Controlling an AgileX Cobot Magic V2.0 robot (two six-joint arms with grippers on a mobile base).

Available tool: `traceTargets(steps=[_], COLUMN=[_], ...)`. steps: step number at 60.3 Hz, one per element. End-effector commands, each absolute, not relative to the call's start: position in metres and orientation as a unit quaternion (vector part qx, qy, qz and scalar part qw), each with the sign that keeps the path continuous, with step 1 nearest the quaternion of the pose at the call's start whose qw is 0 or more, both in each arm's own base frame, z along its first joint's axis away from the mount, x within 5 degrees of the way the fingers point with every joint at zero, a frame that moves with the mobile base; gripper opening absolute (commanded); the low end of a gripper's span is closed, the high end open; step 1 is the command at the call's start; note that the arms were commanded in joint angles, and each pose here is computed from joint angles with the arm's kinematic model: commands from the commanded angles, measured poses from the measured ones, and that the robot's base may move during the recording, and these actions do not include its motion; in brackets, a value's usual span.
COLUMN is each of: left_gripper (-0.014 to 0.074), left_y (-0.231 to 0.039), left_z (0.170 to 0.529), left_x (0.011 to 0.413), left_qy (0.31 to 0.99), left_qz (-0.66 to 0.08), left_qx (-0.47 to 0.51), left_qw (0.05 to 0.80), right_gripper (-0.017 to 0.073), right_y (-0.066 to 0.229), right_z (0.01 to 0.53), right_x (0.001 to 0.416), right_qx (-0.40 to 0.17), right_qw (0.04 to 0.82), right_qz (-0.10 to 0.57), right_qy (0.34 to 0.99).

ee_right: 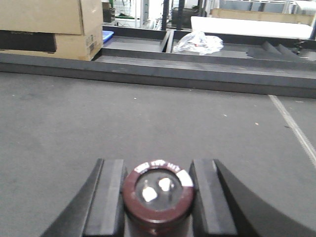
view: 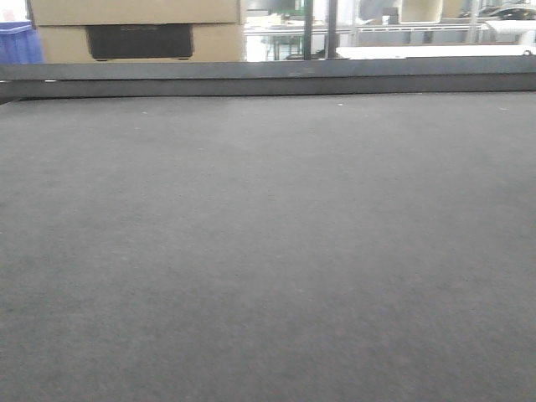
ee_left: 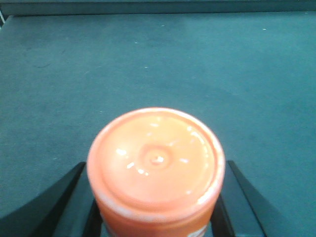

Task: Place cylindrical capacitor in blue bin on shelf
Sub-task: 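Drive the base past the red table toward the blue-bin shelf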

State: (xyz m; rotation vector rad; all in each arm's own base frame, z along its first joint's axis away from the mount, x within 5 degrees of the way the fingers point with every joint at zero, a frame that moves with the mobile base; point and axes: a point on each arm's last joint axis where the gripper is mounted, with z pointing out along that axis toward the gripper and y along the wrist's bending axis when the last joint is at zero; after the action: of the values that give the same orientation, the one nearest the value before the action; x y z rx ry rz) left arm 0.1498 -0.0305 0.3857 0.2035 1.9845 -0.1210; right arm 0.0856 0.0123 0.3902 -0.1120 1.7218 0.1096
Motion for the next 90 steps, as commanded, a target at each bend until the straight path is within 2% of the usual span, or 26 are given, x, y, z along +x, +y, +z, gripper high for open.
traceTargets(steps=[1,90], left_gripper=[-0.0111,-0.0111], left_y=[-0.0310,-0.0309], left_z=[0.3897,0.3899], left_x=[0.1485,0.1480], left_qy=[0.828,0.828], left_qz=[-0.054,-0.054], left_qx=[0.086,0.086], left_qw=[0.551,0.552], right_gripper=[-0.0079,-0.0079], right_y=[0.0119,0.0119], right_z=[0.3950,0.3952], right_x=[0.0847,0.0847], right_qx=[-0.050,-0.050], right_qw=[0.663,0.664], right_qz=[0.045,0.045], right_qy=[0.745,0.745])
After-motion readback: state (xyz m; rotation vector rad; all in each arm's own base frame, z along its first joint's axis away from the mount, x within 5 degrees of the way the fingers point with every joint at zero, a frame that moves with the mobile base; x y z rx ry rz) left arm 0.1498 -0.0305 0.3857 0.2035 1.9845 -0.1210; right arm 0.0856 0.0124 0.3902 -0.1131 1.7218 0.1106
